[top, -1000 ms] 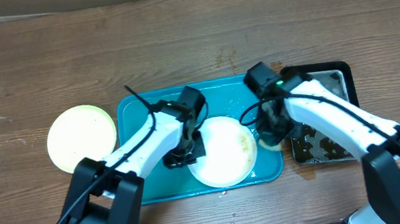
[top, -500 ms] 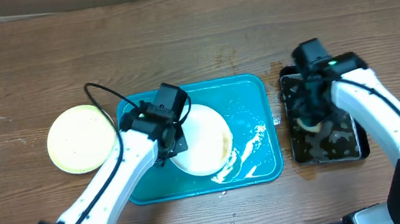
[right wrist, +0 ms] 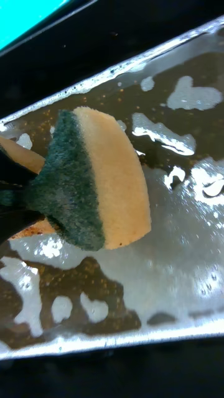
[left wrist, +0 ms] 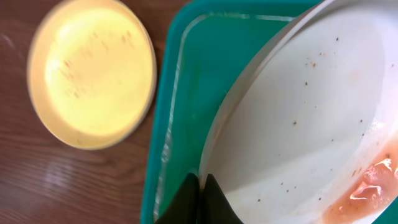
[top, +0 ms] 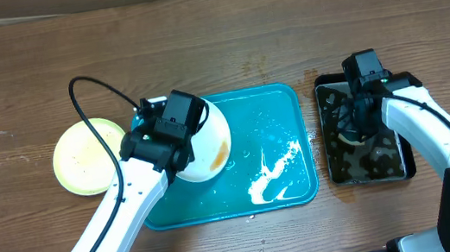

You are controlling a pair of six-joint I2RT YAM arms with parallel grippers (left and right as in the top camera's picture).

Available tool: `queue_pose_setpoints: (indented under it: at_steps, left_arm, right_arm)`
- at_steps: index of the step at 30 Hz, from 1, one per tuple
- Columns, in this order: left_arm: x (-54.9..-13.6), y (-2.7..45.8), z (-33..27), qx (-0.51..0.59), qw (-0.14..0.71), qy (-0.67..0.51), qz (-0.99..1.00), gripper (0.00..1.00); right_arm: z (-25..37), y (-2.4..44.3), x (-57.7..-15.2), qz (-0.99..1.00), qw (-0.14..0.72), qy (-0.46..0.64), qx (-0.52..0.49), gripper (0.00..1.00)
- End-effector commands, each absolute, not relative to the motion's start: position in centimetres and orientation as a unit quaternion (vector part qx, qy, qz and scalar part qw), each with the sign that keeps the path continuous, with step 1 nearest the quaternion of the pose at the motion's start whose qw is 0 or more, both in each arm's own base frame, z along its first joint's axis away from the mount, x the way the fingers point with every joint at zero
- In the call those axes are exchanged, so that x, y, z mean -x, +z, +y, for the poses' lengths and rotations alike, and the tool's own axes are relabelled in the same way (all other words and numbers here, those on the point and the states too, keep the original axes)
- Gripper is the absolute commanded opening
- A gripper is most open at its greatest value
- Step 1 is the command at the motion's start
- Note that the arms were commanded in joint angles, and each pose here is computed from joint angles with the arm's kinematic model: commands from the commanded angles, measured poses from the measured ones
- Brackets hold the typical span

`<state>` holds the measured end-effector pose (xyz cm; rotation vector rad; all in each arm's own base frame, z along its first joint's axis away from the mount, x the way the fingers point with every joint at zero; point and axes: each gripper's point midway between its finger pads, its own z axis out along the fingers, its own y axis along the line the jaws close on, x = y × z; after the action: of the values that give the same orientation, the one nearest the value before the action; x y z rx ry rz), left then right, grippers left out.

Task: Clean dirty plates on tray and stack at the side
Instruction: 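Return the sponge to the basin with the right gripper while lifting the white plate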

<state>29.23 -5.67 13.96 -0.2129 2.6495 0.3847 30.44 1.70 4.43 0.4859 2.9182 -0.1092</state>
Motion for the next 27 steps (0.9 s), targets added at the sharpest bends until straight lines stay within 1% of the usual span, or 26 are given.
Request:
queue_pose_setpoints:
  at_steps: [1, 5, 7, 16, 22, 27]
  left_arm:
    - [-30.5, 16.9, -4.8, 0.034, 0.272, 0.188, 0.943, 0.04]
    - [-30.6, 17.6, -4.8, 0.003, 0.284, 0.22, 0.933, 0.04]
    - [-30.7, 18.0, -4.8, -0.008, 0.292, 0.237, 0.926, 0.04]
    - [-31.0, 19.6, -6.2, -0.043, 0.333, 0.276, 0.9, 0.04]
    - [-31.0, 19.9, -6.9, -0.052, 0.344, 0.278, 0.896, 0.04]
    - [-31.1, 20.8, -6.5, -0.048, 0.36, 0.303, 0.881, 0.04]
  right_arm:
    - [2.7, 4.4, -30.7, 0.987, 0.099, -0.006, -0.129, 0.04]
    - [6.6, 4.4, -31.0, 0.989, 0.097, 0.098, -0.054, 0.04]
    - [7.6, 4.6, -30.9, 0.986, 0.095, 0.127, -0.044, 0.04]
    - [9.1, 5.0, -30.6, 0.981, 0.085, 0.172, -0.038, 0.04]
    - [9.2, 4.9, -30.5, 0.98, 0.084, 0.175, -0.035, 0.04]
    - [9.4, 4.7, -30.1, 0.98, 0.077, 0.18, -0.029, 0.04]
